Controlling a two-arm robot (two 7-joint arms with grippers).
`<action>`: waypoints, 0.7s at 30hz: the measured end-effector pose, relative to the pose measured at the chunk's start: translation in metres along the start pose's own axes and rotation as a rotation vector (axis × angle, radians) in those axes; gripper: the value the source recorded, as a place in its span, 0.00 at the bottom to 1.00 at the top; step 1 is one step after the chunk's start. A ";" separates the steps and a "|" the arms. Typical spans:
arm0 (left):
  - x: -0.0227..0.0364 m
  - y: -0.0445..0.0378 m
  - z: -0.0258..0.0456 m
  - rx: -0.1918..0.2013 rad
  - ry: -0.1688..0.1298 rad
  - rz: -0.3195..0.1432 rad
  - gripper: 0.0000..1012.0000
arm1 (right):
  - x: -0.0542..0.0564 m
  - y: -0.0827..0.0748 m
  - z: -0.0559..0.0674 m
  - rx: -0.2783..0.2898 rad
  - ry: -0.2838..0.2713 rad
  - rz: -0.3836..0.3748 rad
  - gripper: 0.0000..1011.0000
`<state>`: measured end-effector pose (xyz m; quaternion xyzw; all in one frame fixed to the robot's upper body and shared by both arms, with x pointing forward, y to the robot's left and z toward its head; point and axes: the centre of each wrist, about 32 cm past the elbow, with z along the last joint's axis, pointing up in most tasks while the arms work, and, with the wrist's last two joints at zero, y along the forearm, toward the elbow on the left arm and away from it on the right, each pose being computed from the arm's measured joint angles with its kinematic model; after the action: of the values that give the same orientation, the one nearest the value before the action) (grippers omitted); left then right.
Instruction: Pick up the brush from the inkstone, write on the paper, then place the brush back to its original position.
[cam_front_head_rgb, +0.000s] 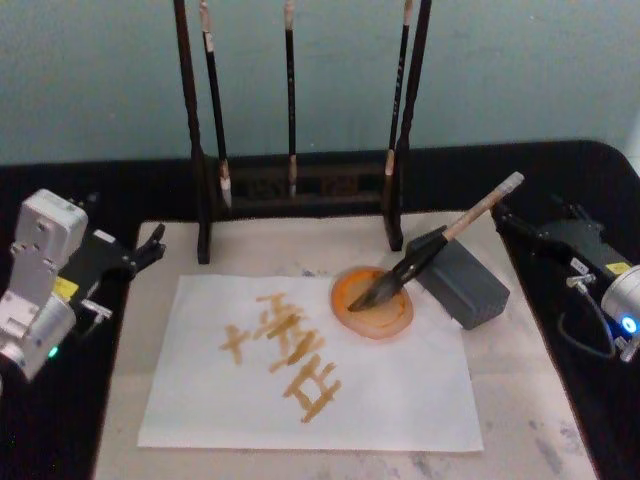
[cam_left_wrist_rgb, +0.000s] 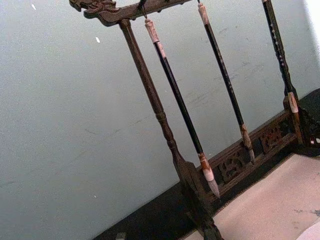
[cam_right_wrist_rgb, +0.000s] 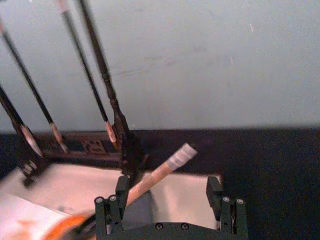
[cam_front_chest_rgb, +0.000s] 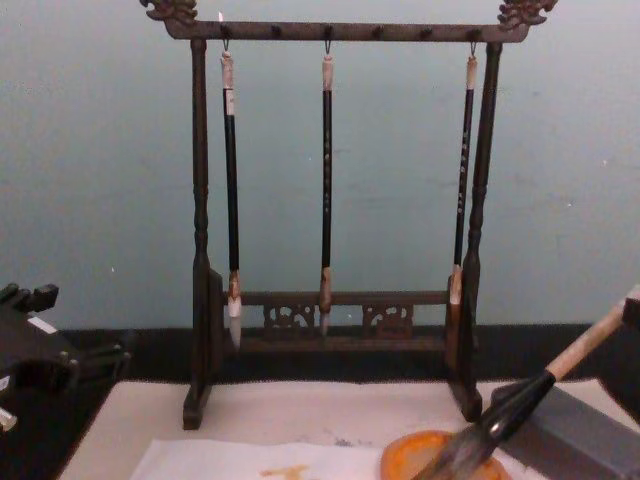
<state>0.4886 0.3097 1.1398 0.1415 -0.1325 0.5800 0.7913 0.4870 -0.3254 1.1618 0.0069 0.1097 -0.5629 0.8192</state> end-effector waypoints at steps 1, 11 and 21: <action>0.0000 0.0000 0.0000 0.000 0.000 0.000 1.00 | 0.002 0.000 0.000 -0.008 0.044 0.005 0.99; 0.0000 0.0000 0.0000 0.000 0.000 0.000 1.00 | 0.020 0.010 0.002 -0.063 0.447 0.039 0.99; 0.0000 0.0000 0.0000 0.000 0.000 0.000 1.00 | 0.025 0.027 0.004 -0.037 0.624 0.073 0.99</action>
<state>0.4886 0.3097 1.1398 0.1415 -0.1324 0.5799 0.7913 0.5209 -0.3389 1.1581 0.1681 0.3657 -0.5016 0.7658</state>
